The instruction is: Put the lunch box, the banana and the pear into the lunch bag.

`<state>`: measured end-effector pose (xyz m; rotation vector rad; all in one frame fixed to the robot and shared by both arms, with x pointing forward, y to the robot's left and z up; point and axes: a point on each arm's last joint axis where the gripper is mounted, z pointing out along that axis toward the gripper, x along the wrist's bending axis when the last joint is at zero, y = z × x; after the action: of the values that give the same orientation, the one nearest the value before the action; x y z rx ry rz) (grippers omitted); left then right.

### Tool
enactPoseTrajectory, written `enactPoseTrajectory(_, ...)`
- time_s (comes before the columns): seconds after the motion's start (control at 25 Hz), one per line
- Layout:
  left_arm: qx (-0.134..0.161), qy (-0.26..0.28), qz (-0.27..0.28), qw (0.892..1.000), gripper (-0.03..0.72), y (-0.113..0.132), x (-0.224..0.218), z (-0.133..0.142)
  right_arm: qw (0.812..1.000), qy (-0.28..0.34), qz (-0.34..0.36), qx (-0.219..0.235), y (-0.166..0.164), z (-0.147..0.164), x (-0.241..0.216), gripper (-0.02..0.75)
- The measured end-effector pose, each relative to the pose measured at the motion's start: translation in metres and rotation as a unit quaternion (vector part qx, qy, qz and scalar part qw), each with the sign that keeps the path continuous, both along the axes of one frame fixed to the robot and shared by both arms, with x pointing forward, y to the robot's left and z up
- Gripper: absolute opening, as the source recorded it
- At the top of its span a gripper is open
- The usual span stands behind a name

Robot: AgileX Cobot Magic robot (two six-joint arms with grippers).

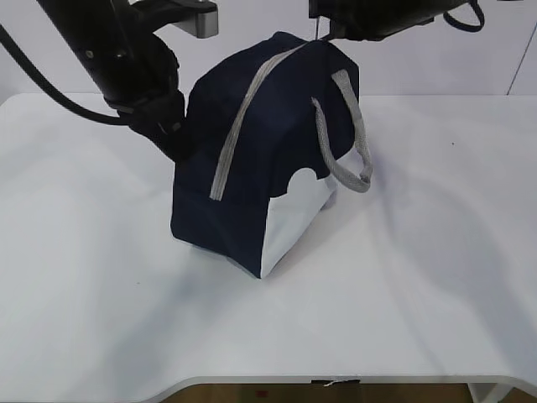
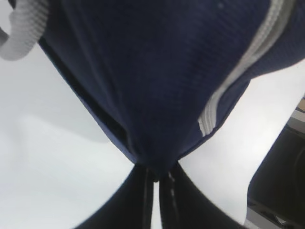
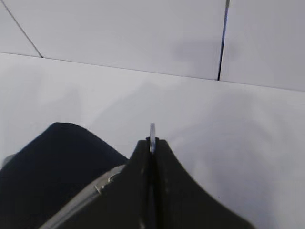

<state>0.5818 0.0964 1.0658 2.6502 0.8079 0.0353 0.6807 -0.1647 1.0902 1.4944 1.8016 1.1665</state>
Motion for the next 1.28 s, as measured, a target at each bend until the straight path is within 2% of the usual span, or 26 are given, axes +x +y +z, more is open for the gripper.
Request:
enactPoseTrajectory(0.32, 0.004, 0.000, 0.005, 1.000, -0.005, 0.005, 0.002, 0.000, 0.998, 0.064, -0.012, -0.012, -0.008, -0.037, 0.021, 0.006)
enactPoseTrajectory(0.56, 0.005, 0.007, 0.022, 1.000, -0.002, 0.008, 0.003, 0.000, 0.997, 0.081, -0.009, 0.014, -0.005, -0.023, 0.021, 0.006)
enactPoseTrajectory(0.64, 0.005, 0.009, 0.028, 1.000, 0.022, 0.008, 0.003, 0.000, 0.996, 0.089, -0.005, 0.022, -0.004, -0.017, 0.020, 0.006)
enactPoseTrajectory(0.72, 0.005, 0.014, 0.032, 0.999, 0.100, 0.008, 0.003, -0.001, 0.995, 0.094, 0.000, 0.026, -0.003, -0.013, 0.019, 0.006)
enactPoseTrajectory(0.88, -0.001, 0.013, 0.047, 0.999, 0.356, 0.008, 0.003, 0.008, 0.994, 0.105, 0.004, 0.028, -0.002, -0.010, 0.018, 0.006)
enactPoseTrajectory(0.96, -0.010, -0.001, 0.050, 0.999, 0.440, 0.006, 0.006, 0.018, 0.994, 0.108, 0.007, 0.025, -0.002, -0.010, 0.017, 0.006)
enactPoseTrajectory(1.08, -0.027, -0.030, 0.051, 0.998, 0.484, 0.005, 0.009, 0.039, 0.994, 0.109, 0.007, 0.025, -0.002, -0.011, 0.017, 0.006)
enactPoseTrajectory(1.28, -0.062, -0.089, 0.056, 0.992, 0.489, 0.002, 0.015, 0.070, 0.993, 0.115, 0.008, 0.027, -0.002, -0.011, 0.016, 0.006)
